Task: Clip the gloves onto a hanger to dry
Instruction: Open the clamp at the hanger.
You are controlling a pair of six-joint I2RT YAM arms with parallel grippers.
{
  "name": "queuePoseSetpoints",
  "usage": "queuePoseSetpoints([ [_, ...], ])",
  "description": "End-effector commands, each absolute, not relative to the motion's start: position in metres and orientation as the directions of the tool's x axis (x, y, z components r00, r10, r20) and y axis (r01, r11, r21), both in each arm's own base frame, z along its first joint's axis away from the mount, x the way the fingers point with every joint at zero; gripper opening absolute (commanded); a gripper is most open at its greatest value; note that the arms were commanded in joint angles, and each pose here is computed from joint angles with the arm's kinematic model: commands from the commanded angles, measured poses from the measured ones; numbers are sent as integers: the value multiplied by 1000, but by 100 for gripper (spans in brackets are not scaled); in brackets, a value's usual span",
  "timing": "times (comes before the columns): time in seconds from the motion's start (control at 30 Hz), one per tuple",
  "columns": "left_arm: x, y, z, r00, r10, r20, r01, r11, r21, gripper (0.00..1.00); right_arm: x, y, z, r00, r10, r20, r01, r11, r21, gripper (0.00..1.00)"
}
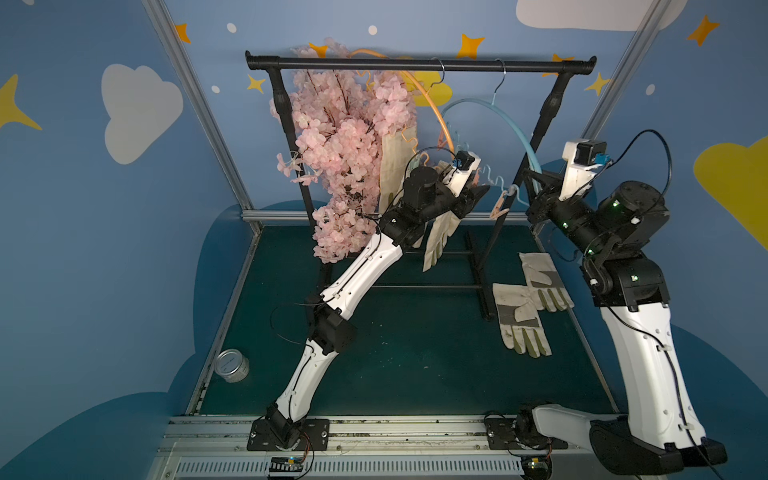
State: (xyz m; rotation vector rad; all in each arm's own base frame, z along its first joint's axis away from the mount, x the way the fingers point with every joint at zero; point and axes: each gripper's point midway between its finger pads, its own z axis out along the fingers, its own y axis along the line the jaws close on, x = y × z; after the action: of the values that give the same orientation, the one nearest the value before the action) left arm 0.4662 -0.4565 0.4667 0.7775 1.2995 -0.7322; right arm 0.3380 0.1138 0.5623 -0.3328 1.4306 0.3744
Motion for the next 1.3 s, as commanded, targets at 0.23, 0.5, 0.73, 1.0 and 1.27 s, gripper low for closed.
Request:
queuePoseSetpoints([
  [0.23, 474, -456, 470, 162, -45, -986, 804, 585, 105, 38, 325, 113, 581, 165, 83, -983, -458, 889, -2, 6],
  [0.5, 472, -460, 468, 171, -35, -985, 806, 580, 119, 41, 324, 113, 582, 165, 84, -983, -458, 889, 0, 6],
  [0.73, 472, -462, 465, 171, -30, -985, 805, 580, 122, 51, 324, 113, 582, 164, 87, -983, -461, 888, 2, 7],
  [1.0, 474, -461, 466, 171, -30, -985, 799, 590, 121, 42, 323, 112, 583, 165, 85, -983, -458, 889, 0, 7],
  [1.27, 467, -459, 475, 184, -38, -982, 804, 581, 128, 49, 324, 112, 582, 165, 83, -983, -454, 891, -1, 7],
])
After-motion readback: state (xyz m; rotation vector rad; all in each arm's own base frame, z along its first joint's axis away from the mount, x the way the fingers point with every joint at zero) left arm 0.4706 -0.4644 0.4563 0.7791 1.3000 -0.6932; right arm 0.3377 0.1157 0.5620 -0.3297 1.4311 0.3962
